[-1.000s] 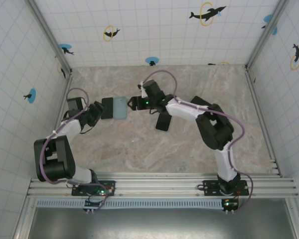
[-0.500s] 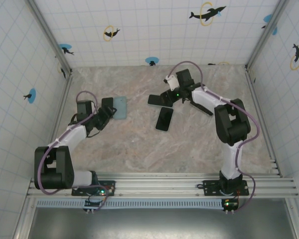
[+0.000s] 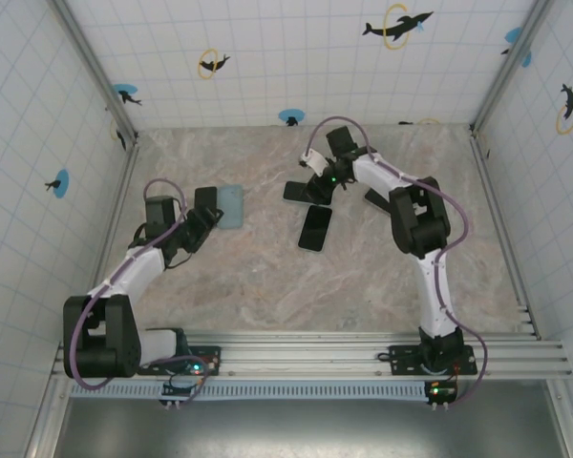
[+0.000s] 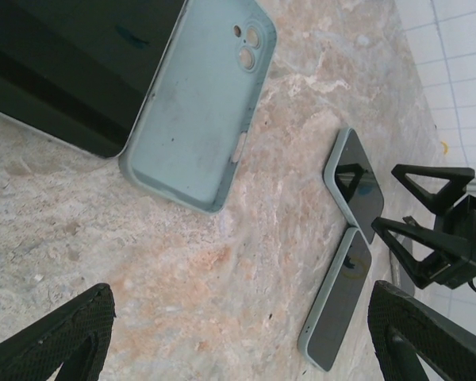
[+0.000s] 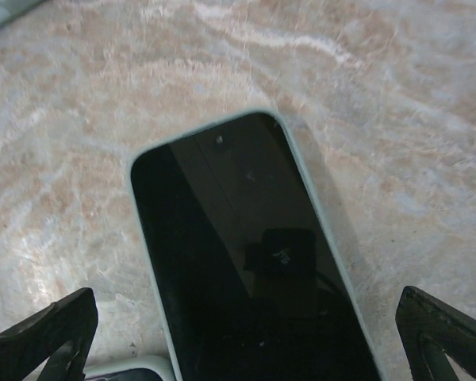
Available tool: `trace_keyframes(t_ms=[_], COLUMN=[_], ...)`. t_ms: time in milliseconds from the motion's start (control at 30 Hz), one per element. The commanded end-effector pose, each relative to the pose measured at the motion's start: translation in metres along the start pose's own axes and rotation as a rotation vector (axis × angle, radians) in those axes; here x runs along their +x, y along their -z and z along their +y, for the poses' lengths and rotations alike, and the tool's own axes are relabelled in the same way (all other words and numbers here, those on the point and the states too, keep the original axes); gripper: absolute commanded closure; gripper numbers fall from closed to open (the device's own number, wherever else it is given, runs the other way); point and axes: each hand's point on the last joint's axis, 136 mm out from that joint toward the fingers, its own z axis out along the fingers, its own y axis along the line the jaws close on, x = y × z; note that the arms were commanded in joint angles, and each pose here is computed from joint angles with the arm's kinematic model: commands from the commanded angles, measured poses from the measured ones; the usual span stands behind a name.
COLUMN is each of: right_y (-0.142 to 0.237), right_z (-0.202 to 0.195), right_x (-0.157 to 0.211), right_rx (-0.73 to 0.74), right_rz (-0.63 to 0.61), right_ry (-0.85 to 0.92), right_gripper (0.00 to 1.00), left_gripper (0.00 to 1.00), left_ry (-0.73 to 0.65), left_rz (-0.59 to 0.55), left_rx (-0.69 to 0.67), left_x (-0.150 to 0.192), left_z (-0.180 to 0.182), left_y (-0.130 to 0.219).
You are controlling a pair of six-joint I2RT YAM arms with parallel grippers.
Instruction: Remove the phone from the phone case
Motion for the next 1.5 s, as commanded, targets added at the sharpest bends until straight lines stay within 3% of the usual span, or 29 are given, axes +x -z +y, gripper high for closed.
trace_keyframes(t_ms=[0,167,600,1067,1467], right_y=[-0.011,-0.02,-0.036,-0.017,-0.023], right_z=[0.003,-0.002,-0.007,0.005,-0.028], right_x=[0.009,0.011,0.045,0.094,0.115], right_rx=[-0.02,0.0,0.015,-0.054,0.119], right_rz=[0.049,0.043,0.188,0.381,0.5], right_ry=[0.046,0.047,0.007,-0.071,-0.077], right_gripper=[0.01,0.01,0.03,0.08,0.1], left_gripper=[0.15,0.15,0.15,0.15,0.15], left_ry=[-0.003,-0.005,-0.012,-0.021,-0.035], left_rz=[0.002,0.007,0.026,0.056,0.073], left_rx=[-0.007,-0.002,0.009,0.023,0.037], left_x=[0.004,0.006,0.008,0.009,0.005], left_z=[0.001,0.001,-0.001,-0.003,-0.011], left_y=[0.003,0.002,0.001,-0.004,-0.007])
